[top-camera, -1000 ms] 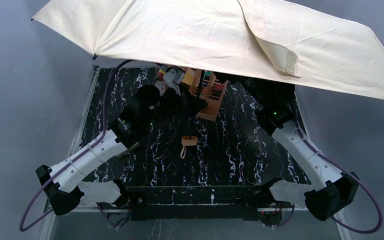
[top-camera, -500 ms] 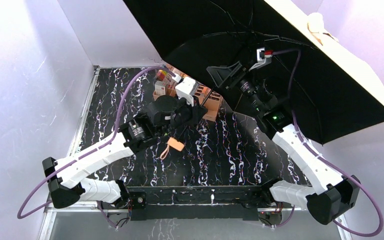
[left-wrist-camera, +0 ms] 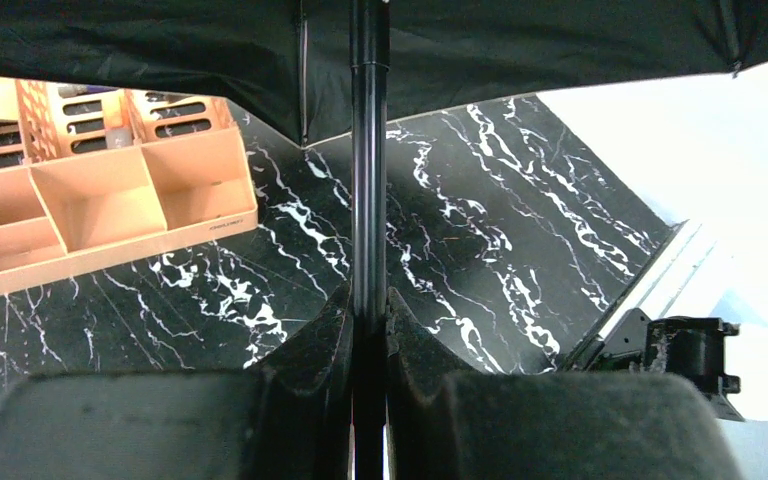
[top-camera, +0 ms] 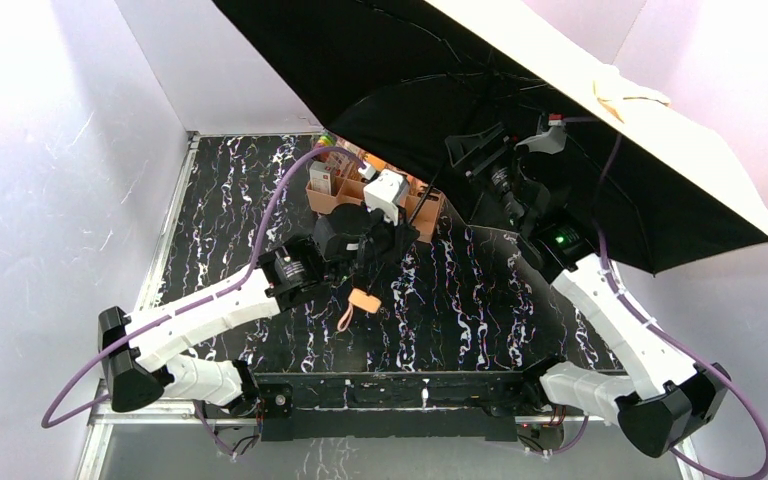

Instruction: Put away the umbrella

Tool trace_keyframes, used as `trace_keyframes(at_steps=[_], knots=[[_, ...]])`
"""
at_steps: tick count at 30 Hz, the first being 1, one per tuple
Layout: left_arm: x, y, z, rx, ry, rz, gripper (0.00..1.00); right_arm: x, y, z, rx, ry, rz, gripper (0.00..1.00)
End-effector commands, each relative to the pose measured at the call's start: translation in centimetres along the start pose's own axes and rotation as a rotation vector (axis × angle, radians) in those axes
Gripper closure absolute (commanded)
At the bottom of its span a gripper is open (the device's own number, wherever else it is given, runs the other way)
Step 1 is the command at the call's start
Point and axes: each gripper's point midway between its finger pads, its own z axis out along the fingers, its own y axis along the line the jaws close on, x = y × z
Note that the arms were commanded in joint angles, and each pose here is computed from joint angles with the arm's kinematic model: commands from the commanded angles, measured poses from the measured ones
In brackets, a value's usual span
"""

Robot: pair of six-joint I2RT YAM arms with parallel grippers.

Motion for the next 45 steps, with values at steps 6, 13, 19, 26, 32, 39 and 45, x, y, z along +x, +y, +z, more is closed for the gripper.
trace_keyframes(at_steps=[6, 13, 19, 26, 32, 39, 45], knots=[[0.6, -0.1, -0.1, 0.002, -0.005, -0.005, 1.00, -2.0, 3.4, 1.1, -0.106, -0.051, -0.002, 0.55], [-1.6, -1.2, -1.0, 0.056, -0.057, -0.032, 1.00, -5.7, 7.1, -0.2, -0.191, -0.102, -0.101, 0.98], [-6.2, -2.3, -3.1, 0.102, -0.156, -0.059, 1.00, -7.2, 14.0, -0.8, -0.395, -0.016, -0.103, 1.00], [-11.3, -1.5, -8.2, 0.098, -0.302, -0.103, 1.00, -7.0, 23.5, -3.2, -0.746, 0.090, -0.023, 1.00], [-12.7, 0.2, -11.8, 0.044, -0.333, -0.110, 1.00, -5.4, 27.1, -4.3, -0.983, 0.168, 0.073, 1.00], [-8.9, 3.1, -11.3, -0.090, -0.243, -0.093, 1.00, 0.5, 24.2, -1.7, -1.005, 0.278, 0.081, 1.00], [-2.4, 4.6, -8.8, -0.151, -0.126, -0.120, 1.00, 4.7, 18.2, -0.1, -0.928, 0.282, 0.013, 1.00]])
